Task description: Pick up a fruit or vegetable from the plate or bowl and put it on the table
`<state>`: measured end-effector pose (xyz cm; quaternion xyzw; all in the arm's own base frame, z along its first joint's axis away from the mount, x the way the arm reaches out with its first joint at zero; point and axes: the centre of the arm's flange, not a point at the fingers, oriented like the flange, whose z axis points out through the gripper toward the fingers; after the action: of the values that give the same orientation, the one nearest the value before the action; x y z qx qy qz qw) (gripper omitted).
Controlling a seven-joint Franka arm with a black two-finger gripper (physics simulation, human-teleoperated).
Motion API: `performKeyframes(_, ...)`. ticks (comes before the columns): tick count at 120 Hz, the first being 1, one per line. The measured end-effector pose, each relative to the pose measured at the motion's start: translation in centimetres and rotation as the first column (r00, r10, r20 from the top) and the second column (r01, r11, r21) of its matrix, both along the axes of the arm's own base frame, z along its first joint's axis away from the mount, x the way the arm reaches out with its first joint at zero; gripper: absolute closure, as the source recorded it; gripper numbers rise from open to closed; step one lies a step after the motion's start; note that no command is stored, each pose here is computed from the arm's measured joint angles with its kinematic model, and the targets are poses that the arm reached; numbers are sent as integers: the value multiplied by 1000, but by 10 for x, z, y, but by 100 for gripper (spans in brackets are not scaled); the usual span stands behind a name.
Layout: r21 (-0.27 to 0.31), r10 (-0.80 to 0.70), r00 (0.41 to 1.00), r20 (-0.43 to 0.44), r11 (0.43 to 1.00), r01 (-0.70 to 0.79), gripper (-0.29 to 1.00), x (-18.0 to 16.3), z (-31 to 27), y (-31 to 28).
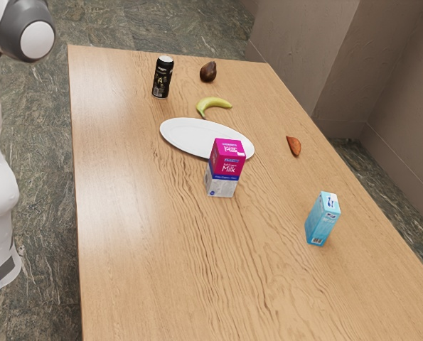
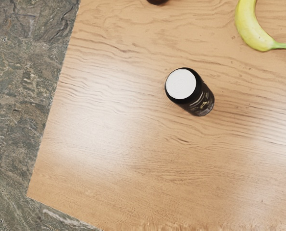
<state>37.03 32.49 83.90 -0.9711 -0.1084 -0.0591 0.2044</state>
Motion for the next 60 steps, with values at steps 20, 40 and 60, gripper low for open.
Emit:
performKeyframes(20,-232,179,981,-73,954,-191,2,-21,-85,77)
performKeyframes(40,-388,-126,992,-16,915,110,2,109,-123,-36)
performKeyframes(60,-397,-393,919,-9,845,358,2,173,-123,-179)
